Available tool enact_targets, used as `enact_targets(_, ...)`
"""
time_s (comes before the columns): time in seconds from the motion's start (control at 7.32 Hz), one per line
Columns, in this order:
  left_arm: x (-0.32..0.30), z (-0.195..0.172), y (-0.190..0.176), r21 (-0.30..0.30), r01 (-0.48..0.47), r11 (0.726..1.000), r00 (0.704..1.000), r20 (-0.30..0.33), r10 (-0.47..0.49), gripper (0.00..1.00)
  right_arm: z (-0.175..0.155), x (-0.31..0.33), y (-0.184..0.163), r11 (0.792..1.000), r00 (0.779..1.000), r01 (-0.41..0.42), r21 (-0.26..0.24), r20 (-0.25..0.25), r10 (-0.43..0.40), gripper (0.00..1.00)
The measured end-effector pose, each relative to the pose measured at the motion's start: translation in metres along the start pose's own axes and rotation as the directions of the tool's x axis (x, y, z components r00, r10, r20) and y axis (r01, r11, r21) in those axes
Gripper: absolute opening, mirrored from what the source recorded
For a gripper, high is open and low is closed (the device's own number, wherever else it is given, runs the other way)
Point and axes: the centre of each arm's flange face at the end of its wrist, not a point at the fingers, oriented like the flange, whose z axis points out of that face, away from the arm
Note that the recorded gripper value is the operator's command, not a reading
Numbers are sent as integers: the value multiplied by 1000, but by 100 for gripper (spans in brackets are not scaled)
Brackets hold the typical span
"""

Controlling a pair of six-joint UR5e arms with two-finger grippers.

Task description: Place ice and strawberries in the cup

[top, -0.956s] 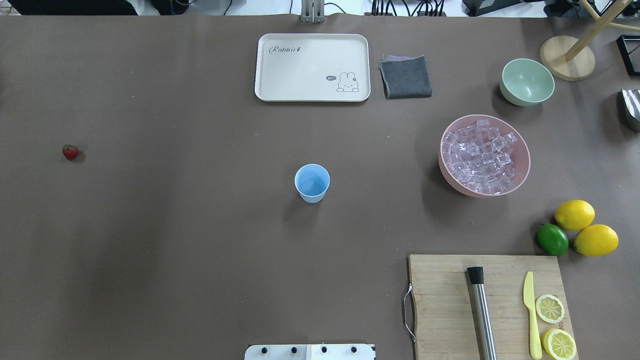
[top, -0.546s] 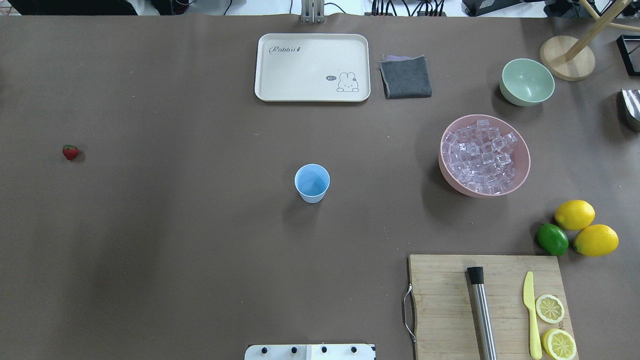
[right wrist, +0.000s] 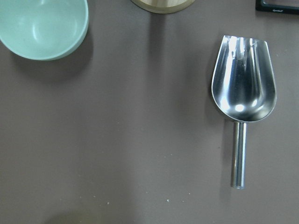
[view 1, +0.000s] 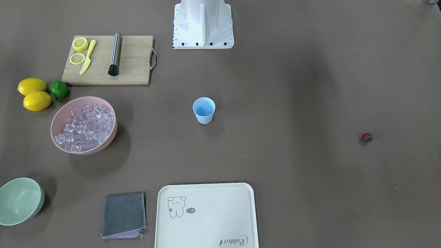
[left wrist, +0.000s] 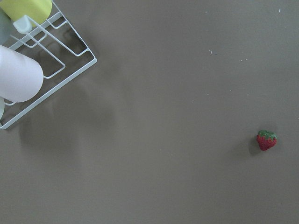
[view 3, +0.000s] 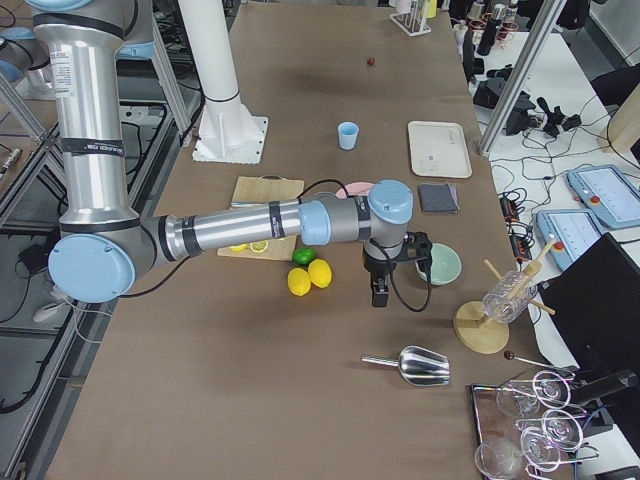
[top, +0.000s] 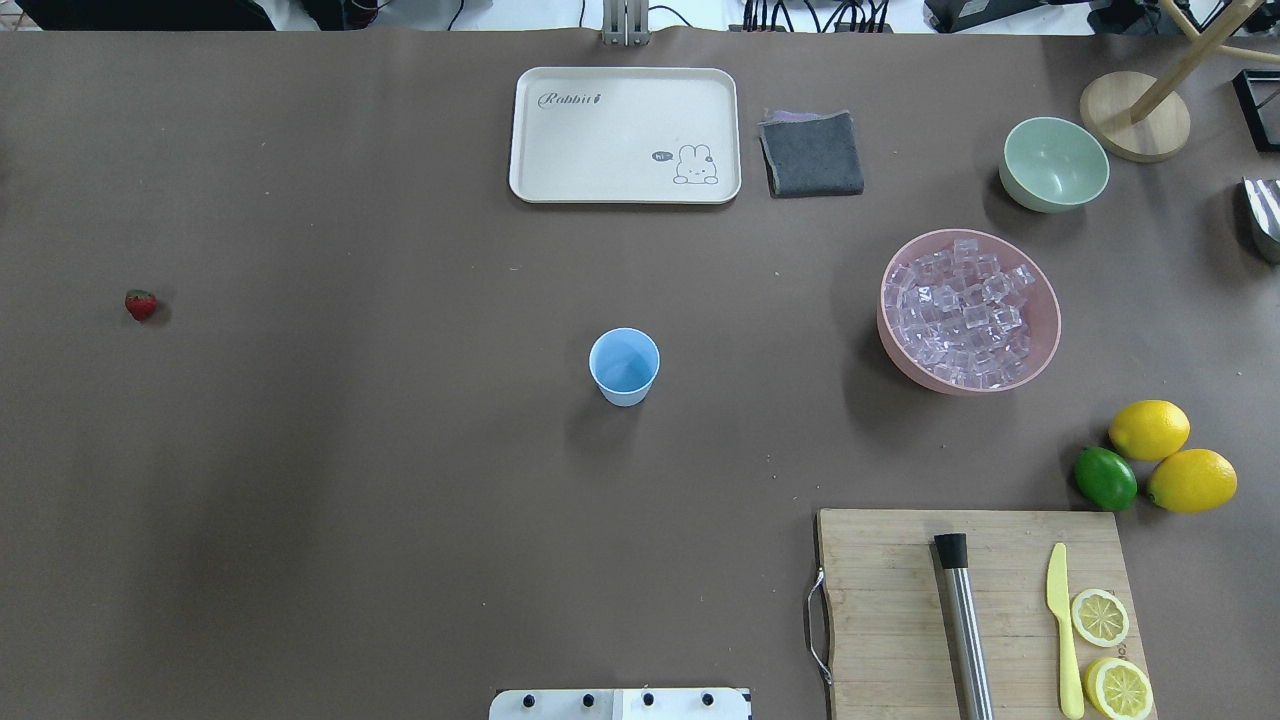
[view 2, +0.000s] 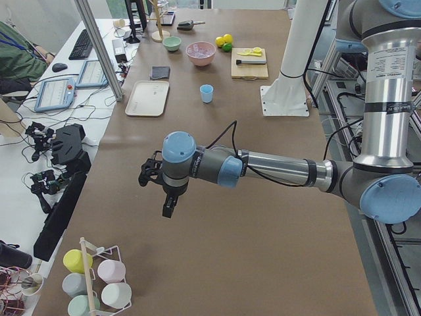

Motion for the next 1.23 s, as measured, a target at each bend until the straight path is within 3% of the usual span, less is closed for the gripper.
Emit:
enact_targets(0.41, 1, -1, -1, 4, -3, 1000, 1000, -1, 3, 98, -3, -130, -29, 999, 998, -49, 16, 42, 48, 100)
enact_targets(0.82, 1, -1, -1, 2, -3, 1000, 1000, -2, 3, 98, 13, -237, -36, 997, 998, -55, 51, 3, 55, 100)
enact_targets(1.23, 0, 0, -1, 2, -3, 1000, 1000, -2, 3, 98, 33, -299, -28, 988, 990, -145, 52, 7, 144, 100)
